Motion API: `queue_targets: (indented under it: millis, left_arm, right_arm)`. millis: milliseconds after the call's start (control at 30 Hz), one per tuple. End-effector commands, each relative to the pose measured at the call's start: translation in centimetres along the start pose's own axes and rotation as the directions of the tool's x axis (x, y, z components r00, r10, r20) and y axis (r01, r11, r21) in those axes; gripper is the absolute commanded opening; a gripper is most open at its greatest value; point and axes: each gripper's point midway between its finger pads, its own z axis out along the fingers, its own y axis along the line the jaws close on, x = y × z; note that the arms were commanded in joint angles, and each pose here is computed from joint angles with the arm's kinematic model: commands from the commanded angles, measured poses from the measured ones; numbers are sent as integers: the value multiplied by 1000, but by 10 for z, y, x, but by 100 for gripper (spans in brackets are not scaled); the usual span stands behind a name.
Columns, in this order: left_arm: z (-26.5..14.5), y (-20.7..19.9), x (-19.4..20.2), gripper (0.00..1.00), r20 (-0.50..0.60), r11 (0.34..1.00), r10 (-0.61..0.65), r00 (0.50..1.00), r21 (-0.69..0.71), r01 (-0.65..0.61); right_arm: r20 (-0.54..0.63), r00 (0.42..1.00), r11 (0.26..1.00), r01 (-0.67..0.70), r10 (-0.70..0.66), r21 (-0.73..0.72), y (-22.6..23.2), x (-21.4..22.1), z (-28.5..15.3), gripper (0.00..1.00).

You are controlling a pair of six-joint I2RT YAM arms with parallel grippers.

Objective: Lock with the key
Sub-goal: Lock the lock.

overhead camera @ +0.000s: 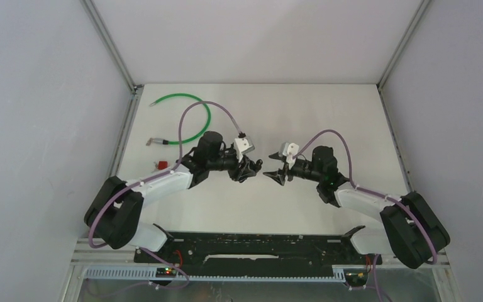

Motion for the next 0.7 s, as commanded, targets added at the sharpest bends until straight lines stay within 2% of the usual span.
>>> queue_targets:
  millis: [0, 200, 333, 400, 533, 667]
  left_arm:
    - [-11, -22, -31, 0, 112, 980, 157, 981, 109, -169]
    - [-17, -43, -36, 0, 121, 958, 157, 980, 222, -181]
    - [-25, -53, -42, 0, 143, 949, 189, 972, 227, -218]
    - [-25, -52, -40, 0, 132, 952, 200, 971, 210, -224]
    - [-29, -56, -42, 0, 130, 946, 209, 969, 225, -234]
    - [-27, -65, -36, 0, 104, 932, 198, 975, 288, -220]
  right_arm:
    - [116, 972, 969, 216, -202, -120, 27, -20, -8, 64]
    - [227, 879, 871, 460, -419, -173, 59, -19, -17, 63]
    - [297, 795, 809, 578, -529, -104, 72, -29, -22, 62]
    - [291, 778, 800, 596, -557, -63, 70, -34, -22, 62]
    - [279, 711, 732, 680, -646, -36, 77, -39, -21, 62]
    - [270, 672, 700, 714, -690, 14, 77, -48, -24, 62]
